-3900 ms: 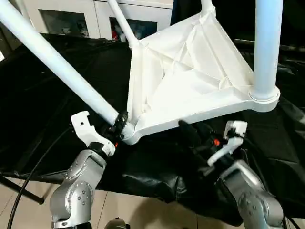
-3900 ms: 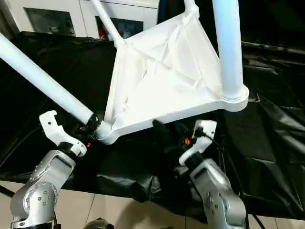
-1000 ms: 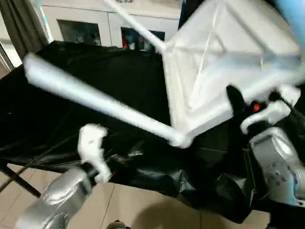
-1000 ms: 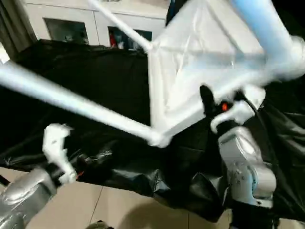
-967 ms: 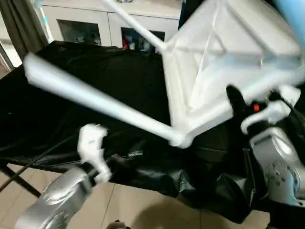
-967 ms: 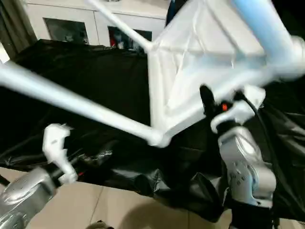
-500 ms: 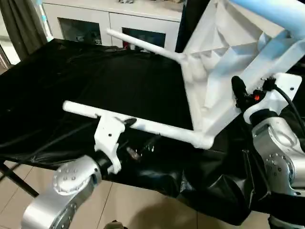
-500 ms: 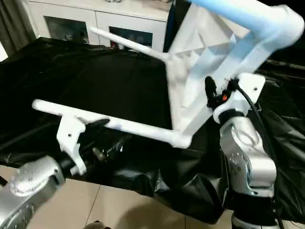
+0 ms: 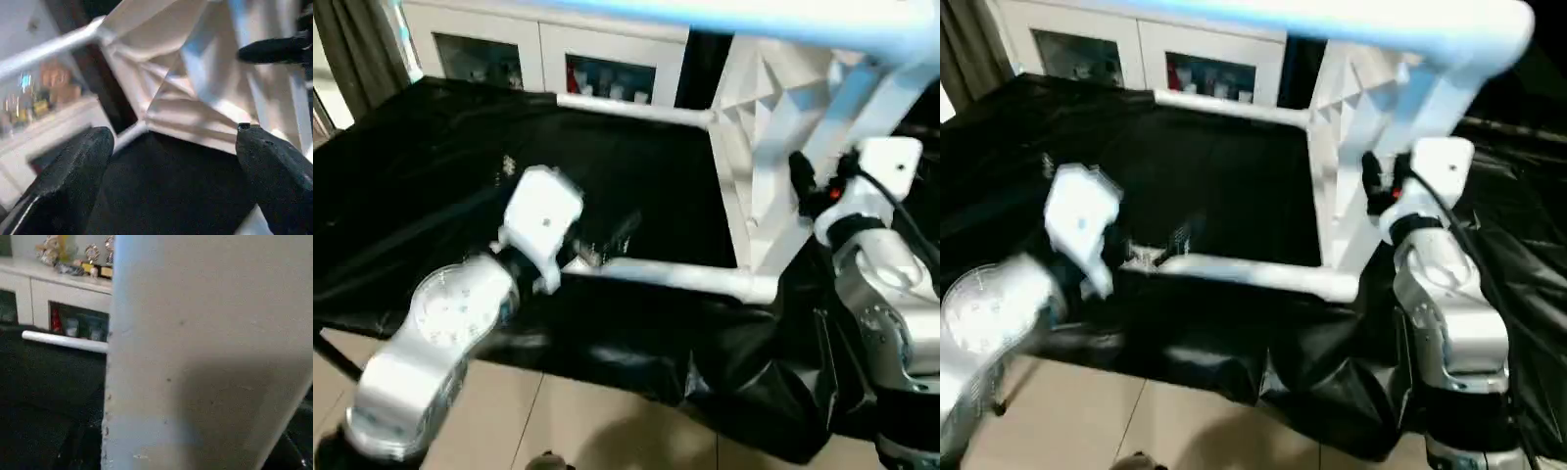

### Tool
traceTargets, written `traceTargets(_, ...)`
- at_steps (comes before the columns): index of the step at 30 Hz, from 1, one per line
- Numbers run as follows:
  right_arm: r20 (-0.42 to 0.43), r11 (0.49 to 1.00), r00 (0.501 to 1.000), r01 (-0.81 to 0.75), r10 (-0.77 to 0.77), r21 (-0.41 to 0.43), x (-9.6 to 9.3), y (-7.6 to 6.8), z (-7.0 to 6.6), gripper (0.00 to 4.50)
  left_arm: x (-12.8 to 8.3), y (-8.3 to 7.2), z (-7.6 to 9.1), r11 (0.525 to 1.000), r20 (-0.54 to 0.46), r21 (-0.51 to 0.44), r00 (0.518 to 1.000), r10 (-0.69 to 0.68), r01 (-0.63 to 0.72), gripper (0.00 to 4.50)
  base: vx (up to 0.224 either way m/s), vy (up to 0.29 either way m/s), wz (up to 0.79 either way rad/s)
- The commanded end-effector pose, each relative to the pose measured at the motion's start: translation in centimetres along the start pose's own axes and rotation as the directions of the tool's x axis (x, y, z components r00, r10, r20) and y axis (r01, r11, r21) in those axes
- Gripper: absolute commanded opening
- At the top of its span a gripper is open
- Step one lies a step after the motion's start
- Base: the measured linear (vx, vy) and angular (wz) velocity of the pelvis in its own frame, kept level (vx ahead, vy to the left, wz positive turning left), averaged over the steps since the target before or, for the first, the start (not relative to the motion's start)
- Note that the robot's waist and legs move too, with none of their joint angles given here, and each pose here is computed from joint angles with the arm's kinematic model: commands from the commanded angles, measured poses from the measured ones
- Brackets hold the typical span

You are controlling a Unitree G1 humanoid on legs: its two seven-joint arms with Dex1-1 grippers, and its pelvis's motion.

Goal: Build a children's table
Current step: Flip table

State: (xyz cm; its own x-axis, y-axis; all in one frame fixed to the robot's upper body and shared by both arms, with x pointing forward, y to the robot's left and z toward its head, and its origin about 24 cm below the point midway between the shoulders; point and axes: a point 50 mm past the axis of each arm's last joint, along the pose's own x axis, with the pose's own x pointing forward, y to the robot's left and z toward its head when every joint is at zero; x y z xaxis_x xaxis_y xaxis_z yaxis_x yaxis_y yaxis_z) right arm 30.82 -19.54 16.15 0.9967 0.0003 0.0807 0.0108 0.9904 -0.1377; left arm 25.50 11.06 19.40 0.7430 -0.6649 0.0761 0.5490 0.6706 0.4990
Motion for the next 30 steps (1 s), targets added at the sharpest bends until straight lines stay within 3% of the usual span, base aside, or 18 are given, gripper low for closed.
traceTargets(1, -0.027, 0.997, 0.999, 0.040, -0.042, -0.066, 0.4, -1.0, -0.3, 1.98, 0.7, 0.0, 0.3, 0.993, 0.001, 0.111, 0.999, -0.042, 0.042, 4.50, 0.000, 0.000, 0.00)
traceTargets(6, -0.045, 0.992, 0.999, 0.000, -0.005, -0.130, 1.5, -0.4, -0.7, 1.98, 1.6, 0.7, 0.7, 0.947, -0.006, 0.320, 1.000, -0.027, 0.028, 4.50, 0.000, 0.000, 0.00)
traceTargets(8, -0.054, 0.988, 0.998, -0.031, 0.024, -0.148, 2.0, 0.1, -0.9, 1.98, 1.9, 1.8, 1.3, 0.887, 0.008, 0.461, 0.999, 0.032, -0.032, 4.50, 0.000, 0.000, 0.00)
traceTargets(12, -0.090, 0.985, 0.995, -0.065, 0.051, -0.160, 2.3, 0.3, -1.7, 1.98, 1.9, 3.8, 3.9, 0.788, 0.161, 0.576, 0.975, 0.151, -0.217, 4.50, 0.000, 0.000, 0.00)
traceTargets(15, -0.120, 0.982, 0.991, -0.081, 0.061, -0.173, 2.3, 0.3, -2.4, 1.98, 2.0, 4.4, 5.2, 0.740, 0.234, 0.606, 0.955, 0.185, -0.292, 4.50, 0.000, 0.000, 0.00)
traceTargets(16, -0.129, 0.981, 0.989, -0.087, 0.065, -0.172, 2.3, 0.3, -2.7, 2.54, 2.1, 4.6, 5.4, 0.738, 0.241, 0.604, 0.952, 0.189, -0.300, 4.50, 0.000, 0.000, 0.00)
traceTargets(19, -0.149, 0.983, 0.986, -0.102, 0.079, -0.154, 2.3, 0.6, -3.4, 2.68, 2.1, 4.7, 5.5, 0.716, 0.249, 0.625, 0.949, 0.195, -0.311, 4.50, 0.000, 0.000, 0.00)
traceTargets(21, -0.153, 0.981, 0.986, -0.094, 0.069, -0.168, 2.3, 0.6, -3.5, 3.06, 2.2, 4.8, 5.2, 0.711, 0.249, 0.627, 0.947, 0.203, -0.317, 4.50, 0.000, 0.000, 0.00)
traceTargets(30, -0.151, 0.983, 0.987, -0.080, 0.055, -0.165, 2.0, 0.5, -3.7, 3.06, 2.7, 6.7, 4.3, 0.639, 0.208, 0.695, 0.943, 0.261, -0.330, 4.50, 0.000, 0.000, 0.00)
